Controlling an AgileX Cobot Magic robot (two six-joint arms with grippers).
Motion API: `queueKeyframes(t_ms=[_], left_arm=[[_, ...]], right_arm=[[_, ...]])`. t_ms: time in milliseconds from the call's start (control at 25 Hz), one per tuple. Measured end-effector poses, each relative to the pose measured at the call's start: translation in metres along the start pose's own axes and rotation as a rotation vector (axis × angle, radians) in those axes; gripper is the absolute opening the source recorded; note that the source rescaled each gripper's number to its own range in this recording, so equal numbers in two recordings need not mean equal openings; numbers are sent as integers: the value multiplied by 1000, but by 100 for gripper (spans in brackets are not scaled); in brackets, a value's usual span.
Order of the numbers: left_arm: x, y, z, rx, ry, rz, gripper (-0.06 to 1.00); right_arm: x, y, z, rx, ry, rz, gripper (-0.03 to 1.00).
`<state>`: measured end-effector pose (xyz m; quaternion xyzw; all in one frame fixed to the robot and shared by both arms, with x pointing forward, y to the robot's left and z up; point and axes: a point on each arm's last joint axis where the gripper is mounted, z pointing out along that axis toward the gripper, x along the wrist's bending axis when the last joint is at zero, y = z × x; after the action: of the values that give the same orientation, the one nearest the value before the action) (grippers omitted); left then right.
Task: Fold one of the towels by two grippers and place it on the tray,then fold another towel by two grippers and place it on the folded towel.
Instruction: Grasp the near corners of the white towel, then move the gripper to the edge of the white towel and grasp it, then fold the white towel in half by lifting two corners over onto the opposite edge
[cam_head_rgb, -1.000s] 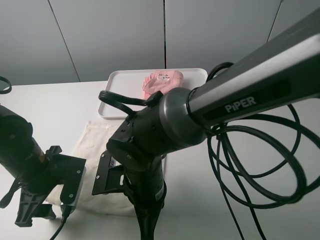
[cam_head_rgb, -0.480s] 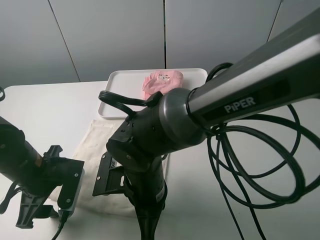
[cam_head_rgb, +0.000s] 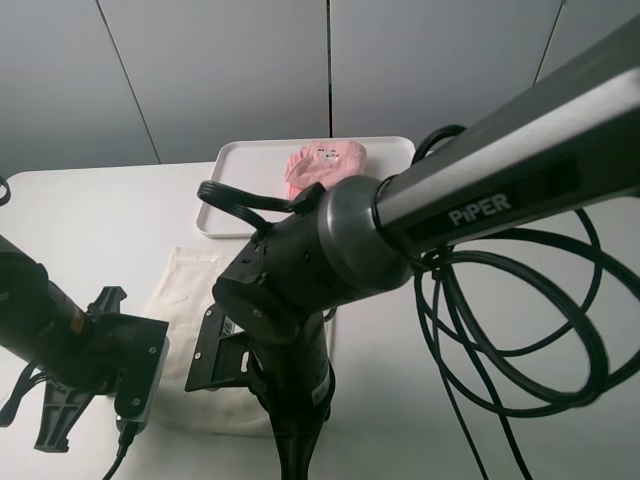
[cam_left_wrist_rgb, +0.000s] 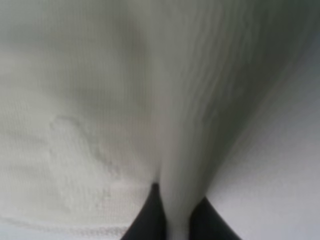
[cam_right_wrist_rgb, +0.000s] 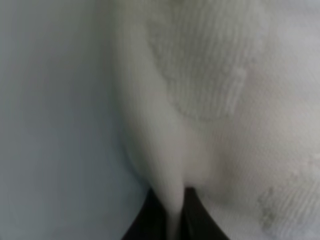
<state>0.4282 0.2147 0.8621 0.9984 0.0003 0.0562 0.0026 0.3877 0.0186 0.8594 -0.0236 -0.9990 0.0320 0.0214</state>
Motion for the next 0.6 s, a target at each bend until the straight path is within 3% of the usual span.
queueKeyframes(t_ms=[280,600], left_arm=[[0,1,-4,-18,13,-76,2],[1,1,-29,-89,88,-298,1]], right_arm=[[2,-1,-2,1,16,18,0],[4,-5,-45,-90,-22,49,0]])
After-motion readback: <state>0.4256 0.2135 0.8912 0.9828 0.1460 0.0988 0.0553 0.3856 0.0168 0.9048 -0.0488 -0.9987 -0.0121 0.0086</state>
